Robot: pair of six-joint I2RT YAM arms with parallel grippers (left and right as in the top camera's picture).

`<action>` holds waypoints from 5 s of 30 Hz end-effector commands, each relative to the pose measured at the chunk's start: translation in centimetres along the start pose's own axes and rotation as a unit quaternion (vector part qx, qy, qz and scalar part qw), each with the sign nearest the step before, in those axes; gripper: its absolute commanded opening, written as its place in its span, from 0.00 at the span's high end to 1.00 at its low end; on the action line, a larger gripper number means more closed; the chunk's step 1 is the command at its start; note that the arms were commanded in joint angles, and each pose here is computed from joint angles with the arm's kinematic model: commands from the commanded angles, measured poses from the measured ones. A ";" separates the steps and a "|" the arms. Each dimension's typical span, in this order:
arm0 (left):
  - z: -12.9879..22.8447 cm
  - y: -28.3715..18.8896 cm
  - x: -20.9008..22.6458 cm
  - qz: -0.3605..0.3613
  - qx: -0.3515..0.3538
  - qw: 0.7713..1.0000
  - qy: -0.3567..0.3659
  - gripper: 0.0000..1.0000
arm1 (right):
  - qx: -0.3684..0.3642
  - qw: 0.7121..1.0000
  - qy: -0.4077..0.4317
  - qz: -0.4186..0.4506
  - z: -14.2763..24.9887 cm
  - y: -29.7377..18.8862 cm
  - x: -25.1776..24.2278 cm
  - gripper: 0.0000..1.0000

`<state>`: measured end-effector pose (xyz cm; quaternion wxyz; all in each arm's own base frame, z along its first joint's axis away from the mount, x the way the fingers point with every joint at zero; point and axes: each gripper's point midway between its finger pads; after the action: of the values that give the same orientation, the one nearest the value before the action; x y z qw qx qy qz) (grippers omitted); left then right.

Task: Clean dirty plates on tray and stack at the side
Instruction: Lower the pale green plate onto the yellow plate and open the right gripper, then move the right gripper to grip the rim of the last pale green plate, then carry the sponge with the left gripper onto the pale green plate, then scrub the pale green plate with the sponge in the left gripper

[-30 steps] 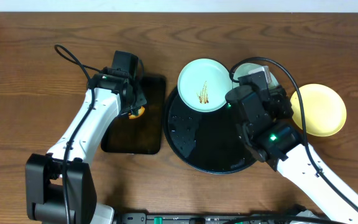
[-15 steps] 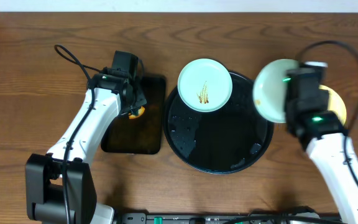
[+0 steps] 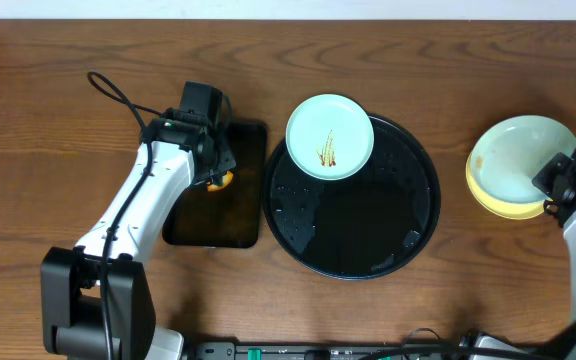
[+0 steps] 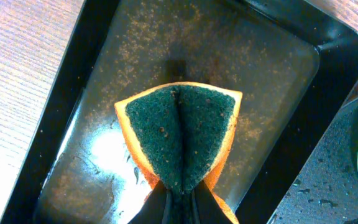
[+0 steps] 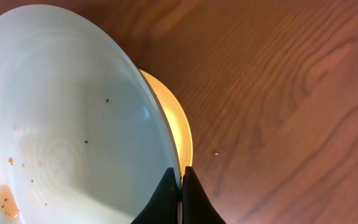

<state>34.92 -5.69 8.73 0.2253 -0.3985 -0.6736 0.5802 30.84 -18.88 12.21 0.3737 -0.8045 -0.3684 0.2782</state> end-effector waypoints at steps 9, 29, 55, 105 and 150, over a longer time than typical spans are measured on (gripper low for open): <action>0.0 0.1 0.3 -0.005 0.001 1.000 0.006 0.92 | 0.013 0.998 0.029 -0.060 -0.1 3.2 1.5 0.66; 0.0 0.1 0.3 -0.005 0.001 1.000 0.006 0.92 | 0.029 0.918 -0.124 -0.375 2.3 -4.3 16.5 0.01; -0.8 0.2 -0.6 0.010 -0.017 0.986 0.163 0.93 | -0.009 0.874 -0.309 -0.375 5.2 -5.4 31.8 0.33; 11.5 -1.4 -12.2 0.216 0.123 0.943 0.221 0.92 | 0.238 0.875 -0.333 -0.260 17.1 -3.2 26.5 0.99; 23.3 7.1 -17.8 0.197 0.212 0.948 0.134 0.92 | 0.240 0.875 -0.332 -0.258 17.2 -3.3 26.5 0.99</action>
<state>29.60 -34.76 1.72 0.2595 -0.5637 -0.3837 0.6839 32.90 10.66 0.70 0.4737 -0.4249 -0.5938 0.4925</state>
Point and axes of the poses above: each gripper's point midway between its finger pads, its own y axis out along the fingers, its own x axis along the line the jaws close on, z = x × y, and after that the axes turned 14 degrees about -y, right-handed
